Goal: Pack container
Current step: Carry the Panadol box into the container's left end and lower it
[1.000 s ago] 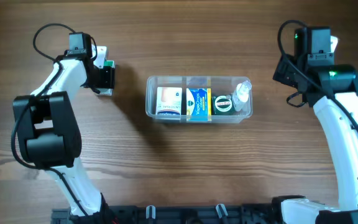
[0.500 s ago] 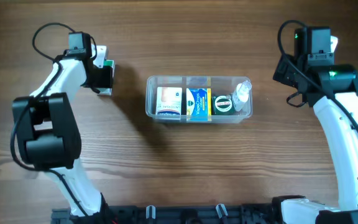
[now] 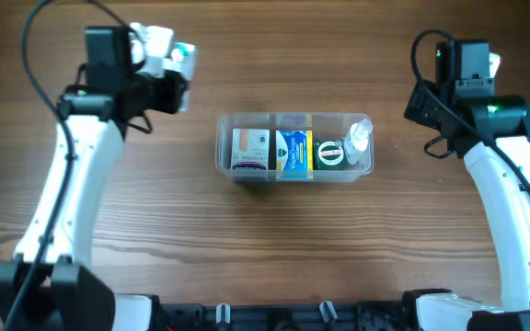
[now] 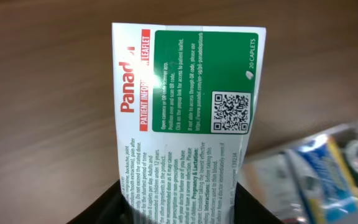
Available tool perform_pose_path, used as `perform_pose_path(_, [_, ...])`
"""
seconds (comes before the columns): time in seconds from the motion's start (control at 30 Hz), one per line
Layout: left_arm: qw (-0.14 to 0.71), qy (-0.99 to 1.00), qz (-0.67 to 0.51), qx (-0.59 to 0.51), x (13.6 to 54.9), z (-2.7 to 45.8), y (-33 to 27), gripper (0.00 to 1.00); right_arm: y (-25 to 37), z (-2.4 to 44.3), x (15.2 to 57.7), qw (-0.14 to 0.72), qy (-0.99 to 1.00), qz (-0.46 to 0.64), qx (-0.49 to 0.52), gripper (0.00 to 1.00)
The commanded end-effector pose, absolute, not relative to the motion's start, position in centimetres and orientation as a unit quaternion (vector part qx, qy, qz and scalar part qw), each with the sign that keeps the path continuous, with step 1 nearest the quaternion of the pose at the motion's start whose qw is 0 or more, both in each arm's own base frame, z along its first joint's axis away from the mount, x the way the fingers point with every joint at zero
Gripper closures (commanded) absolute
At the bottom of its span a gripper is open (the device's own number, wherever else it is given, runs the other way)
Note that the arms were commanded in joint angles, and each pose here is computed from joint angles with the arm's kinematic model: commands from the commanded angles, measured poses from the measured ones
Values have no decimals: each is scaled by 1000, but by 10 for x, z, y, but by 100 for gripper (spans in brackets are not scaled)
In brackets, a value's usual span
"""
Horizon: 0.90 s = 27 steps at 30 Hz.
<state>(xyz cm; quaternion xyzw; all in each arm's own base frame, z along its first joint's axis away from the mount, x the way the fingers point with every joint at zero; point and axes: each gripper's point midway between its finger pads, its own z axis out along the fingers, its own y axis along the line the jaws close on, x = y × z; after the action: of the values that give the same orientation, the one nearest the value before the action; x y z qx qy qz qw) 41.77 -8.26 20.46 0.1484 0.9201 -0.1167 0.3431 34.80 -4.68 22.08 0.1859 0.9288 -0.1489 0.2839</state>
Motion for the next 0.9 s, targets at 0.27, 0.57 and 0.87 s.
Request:
perform_pose_path(0.27, [261, 846, -143, 442, 328, 183, -218, 52, -51, 226, 351, 290, 925, -158, 185, 0])
perform_pose_path(0.57, [187, 829, -114, 515, 321, 131, -217, 46, -50, 226, 351, 290, 925, -158, 186, 0])
perform_pose_path(0.87, [163, 834, -115, 514, 333, 97, -222, 45, -51, 226, 350, 290, 925, -158, 186, 0])
